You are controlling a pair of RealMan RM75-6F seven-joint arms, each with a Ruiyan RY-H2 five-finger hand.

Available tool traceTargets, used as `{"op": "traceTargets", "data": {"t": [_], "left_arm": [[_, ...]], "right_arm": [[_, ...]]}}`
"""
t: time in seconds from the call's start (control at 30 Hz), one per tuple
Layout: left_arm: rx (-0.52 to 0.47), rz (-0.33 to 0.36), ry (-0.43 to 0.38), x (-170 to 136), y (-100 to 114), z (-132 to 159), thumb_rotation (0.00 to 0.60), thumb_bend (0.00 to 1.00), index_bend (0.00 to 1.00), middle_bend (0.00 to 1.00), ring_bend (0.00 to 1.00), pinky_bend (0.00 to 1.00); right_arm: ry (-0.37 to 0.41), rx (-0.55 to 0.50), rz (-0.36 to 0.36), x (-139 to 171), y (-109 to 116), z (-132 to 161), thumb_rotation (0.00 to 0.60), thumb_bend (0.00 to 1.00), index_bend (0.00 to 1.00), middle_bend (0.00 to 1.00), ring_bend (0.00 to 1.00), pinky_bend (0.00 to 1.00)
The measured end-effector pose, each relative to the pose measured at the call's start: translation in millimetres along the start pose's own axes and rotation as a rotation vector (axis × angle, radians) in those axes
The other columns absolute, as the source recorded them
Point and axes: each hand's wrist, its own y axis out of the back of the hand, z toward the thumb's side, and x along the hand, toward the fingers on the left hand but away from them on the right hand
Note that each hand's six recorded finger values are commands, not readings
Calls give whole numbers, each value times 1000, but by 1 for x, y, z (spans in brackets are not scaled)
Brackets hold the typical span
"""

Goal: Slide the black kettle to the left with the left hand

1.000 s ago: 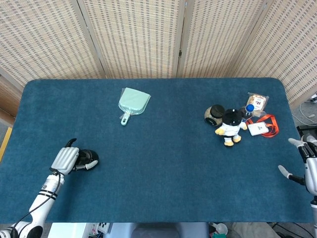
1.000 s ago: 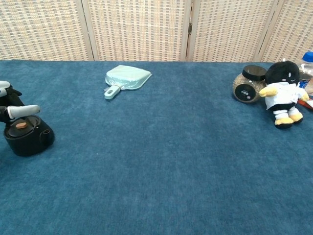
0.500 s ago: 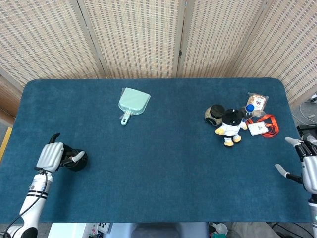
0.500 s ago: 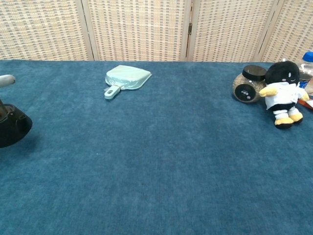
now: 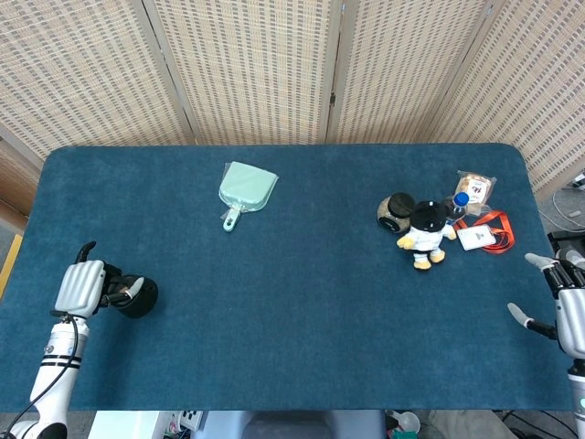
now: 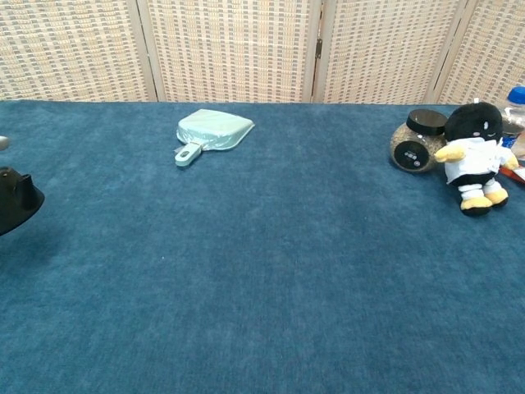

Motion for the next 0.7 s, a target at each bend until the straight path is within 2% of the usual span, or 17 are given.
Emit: {"op": "traceTargets", "data": {"t": [0.3, 0.6, 0.7], "left_arm": [[6, 21, -6, 1, 2, -1, 365, 282, 992, 1000, 888, 66], [16, 12, -9, 0, 0, -3, 368, 322, 985, 1000, 886, 66], [22, 7, -14, 0, -1, -3, 410, 323, 981, 1000, 883, 66]], "right_arm": [[-4, 1, 4, 0, -1, 0, 600, 114, 248, 300, 223, 266], [-6, 0, 9, -1, -3, 0, 600, 115, 248, 300, 223, 266], [-6, 0, 11, -1, -3, 0, 600, 115, 248, 300, 223, 267]]}}
